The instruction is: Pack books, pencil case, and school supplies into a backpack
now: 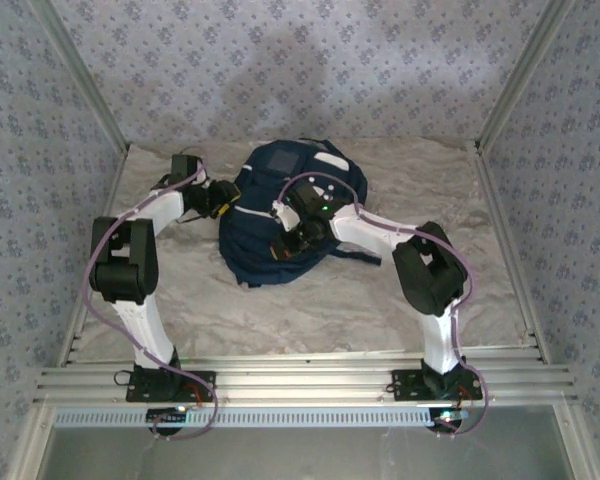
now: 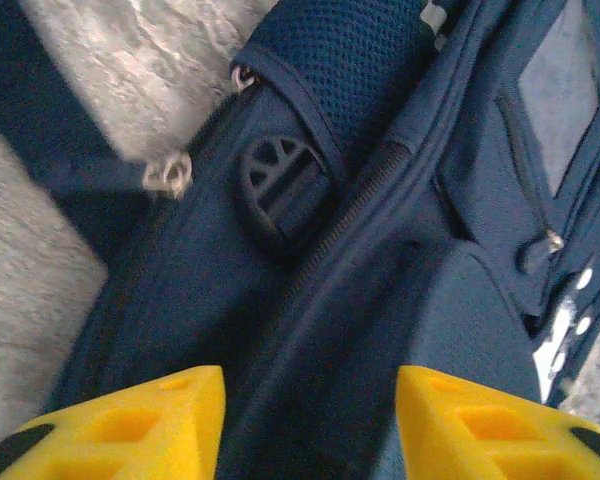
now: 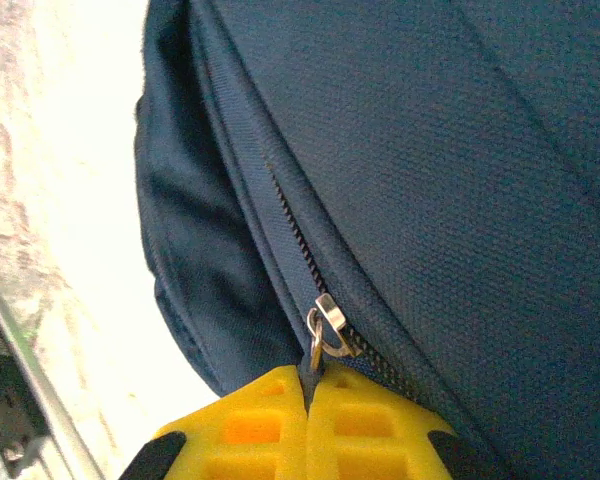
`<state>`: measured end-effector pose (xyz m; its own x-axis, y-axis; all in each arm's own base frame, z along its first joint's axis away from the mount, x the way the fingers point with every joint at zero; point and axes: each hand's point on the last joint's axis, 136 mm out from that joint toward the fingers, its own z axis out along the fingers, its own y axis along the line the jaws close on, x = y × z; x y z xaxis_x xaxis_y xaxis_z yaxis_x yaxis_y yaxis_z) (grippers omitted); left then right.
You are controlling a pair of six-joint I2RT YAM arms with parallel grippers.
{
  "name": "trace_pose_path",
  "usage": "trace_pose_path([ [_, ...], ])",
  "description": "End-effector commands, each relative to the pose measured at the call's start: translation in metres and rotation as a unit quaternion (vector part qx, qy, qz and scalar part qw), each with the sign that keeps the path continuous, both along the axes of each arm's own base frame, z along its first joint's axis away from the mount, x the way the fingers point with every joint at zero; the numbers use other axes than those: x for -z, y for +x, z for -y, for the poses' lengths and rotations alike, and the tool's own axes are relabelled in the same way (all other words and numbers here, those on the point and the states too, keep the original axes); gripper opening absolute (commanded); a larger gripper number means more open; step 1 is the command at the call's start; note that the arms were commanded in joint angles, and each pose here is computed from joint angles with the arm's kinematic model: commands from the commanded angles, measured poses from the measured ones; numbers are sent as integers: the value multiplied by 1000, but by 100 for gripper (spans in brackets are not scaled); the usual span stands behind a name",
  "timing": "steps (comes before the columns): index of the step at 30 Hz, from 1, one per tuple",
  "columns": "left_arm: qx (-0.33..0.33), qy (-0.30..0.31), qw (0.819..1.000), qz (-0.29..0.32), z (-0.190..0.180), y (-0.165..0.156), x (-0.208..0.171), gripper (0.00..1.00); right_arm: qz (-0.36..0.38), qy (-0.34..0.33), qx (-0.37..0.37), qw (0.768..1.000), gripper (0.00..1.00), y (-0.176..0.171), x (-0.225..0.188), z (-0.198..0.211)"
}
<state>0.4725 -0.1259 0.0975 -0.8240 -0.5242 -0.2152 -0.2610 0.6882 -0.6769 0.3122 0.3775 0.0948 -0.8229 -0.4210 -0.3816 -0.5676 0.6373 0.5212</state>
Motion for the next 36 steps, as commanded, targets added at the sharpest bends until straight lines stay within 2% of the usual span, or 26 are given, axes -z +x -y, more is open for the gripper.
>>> trace_pose_path([
  [1,18,6,1000,4,2,-23,-27,50,-6,49,9,999,0,15,-16,-18],
  [3,8,7,1000,7,-1,-37,-36,51,-10,47,22,999,0,23,-13,-14],
  [4,0,-1,1000,8,-1,-43,-40,54,-10,47,25,999,0,25,-12,-13],
  [9,-57,-71,996,-6,6,-74,-41,55,-1,39,30,999,0,28,-8,-12],
  [13,-114,-107,988,-17,9,-89,-36,55,8,33,33,999,0,28,-4,-14],
  [17,-145,-148,978,-29,33,-96,-27,54,20,27,27,999,0,28,-3,-20],
  [25,-150,-155,976,-33,66,-84,-13,54,22,24,16,999,0,22,0,-26],
  [31,-150,-120,980,-54,68,-84,13,52,30,26,7,999,0,21,-4,-26],
  [33,-151,-115,980,-63,68,-84,27,44,35,30,-1,999,0,19,-9,-26],
  [36,-144,-114,981,-67,70,-83,37,9,40,17,-11,999,0,17,-9,-19],
])
